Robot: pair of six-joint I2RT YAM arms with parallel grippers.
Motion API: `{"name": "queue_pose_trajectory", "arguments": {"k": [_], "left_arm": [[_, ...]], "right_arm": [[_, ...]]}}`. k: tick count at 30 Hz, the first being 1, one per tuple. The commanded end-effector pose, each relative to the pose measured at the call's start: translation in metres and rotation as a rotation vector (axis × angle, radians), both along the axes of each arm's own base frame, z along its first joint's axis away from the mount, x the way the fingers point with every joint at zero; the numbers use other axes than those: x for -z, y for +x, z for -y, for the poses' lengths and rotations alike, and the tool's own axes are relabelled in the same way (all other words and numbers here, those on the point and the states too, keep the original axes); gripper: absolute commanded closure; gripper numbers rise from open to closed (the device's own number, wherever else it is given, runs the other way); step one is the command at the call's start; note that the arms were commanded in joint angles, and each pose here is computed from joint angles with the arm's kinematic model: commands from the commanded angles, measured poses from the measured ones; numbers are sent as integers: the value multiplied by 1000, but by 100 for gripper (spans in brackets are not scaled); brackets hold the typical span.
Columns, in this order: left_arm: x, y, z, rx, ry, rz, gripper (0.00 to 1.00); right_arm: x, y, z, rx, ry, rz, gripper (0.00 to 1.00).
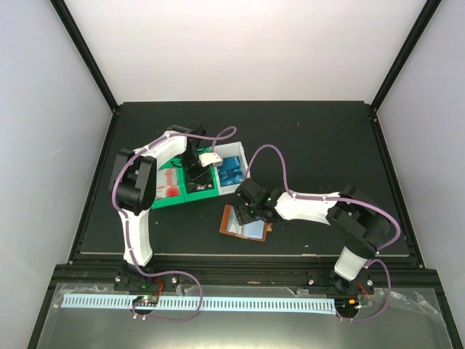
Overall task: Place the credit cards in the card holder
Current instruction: Pick up the credit card from the storage box.
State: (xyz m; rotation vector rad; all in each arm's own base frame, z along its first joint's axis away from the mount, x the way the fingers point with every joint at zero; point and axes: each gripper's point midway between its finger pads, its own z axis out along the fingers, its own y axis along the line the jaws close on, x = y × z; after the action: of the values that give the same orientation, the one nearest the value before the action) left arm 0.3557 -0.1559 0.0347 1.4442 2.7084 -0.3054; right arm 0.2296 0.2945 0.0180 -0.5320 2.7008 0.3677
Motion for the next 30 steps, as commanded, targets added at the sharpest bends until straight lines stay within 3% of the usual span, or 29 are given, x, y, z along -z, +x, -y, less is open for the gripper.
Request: {"name": "queue_pose_trajectory", "arguments": {"k": [1, 15, 26, 30], "left_arm": [[-25, -17, 8, 10, -54, -33, 75], [-41, -45, 19, 3, -107, -73, 74], [-47, -58, 29, 19, -164, -89, 61], [-36, -51, 23, 3, -117, -62, 53]], "right_arm": [[47, -43, 31, -3, -134, -205, 24], [43, -39, 22, 17, -106, -204, 25], [47, -41, 24, 21, -106, -211, 25], [48, -42, 25, 22, -104, -212, 25]]}}
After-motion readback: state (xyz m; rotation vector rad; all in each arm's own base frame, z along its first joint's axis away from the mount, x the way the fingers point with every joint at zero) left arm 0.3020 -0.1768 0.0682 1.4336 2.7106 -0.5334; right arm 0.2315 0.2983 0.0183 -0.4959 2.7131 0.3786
